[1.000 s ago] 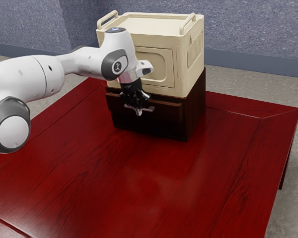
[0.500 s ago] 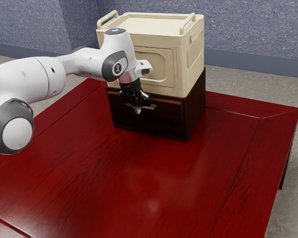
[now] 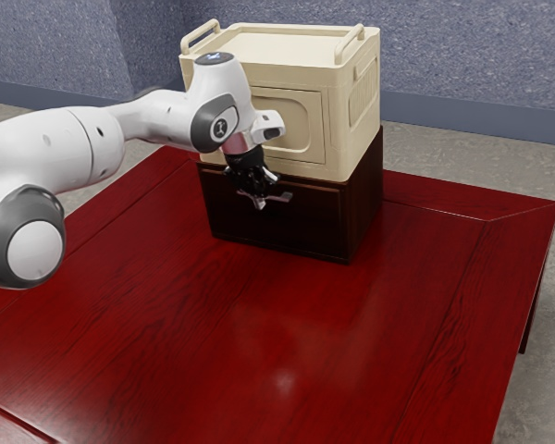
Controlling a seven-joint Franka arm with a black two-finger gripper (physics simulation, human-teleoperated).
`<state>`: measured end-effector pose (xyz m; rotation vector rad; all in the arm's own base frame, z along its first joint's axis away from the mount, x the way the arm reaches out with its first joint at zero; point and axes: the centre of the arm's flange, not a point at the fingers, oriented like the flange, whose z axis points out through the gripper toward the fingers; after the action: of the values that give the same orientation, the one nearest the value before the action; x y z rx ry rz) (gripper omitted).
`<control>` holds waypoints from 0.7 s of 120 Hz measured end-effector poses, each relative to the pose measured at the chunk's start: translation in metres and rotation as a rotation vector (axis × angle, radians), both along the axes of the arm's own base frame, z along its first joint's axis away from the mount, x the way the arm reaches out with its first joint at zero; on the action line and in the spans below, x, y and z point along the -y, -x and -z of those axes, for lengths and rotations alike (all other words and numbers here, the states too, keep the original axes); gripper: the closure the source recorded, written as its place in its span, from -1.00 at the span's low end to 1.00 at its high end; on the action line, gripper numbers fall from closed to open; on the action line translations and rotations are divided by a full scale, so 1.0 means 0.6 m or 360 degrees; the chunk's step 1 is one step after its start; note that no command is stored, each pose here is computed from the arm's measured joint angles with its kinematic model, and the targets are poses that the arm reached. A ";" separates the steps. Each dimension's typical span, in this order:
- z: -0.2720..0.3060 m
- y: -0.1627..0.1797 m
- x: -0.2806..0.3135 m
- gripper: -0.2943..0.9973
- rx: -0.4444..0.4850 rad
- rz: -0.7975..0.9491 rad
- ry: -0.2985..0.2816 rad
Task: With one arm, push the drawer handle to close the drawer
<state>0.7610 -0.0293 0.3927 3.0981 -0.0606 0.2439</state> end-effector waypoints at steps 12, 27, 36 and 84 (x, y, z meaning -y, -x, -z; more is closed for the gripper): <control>0.001 -0.004 -0.001 0.67 0.0029 0.0043 0.0004; 0.000 -0.011 -0.006 0.69 0.0056 0.0147 -0.0011; 0.003 -0.007 0.012 0.67 0.0055 0.0155 -0.0004; -0.366 0.369 0.158 0.00 -0.0296 0.0203 -0.0010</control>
<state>0.5395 -0.1244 0.6123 3.0906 -0.2525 -0.0483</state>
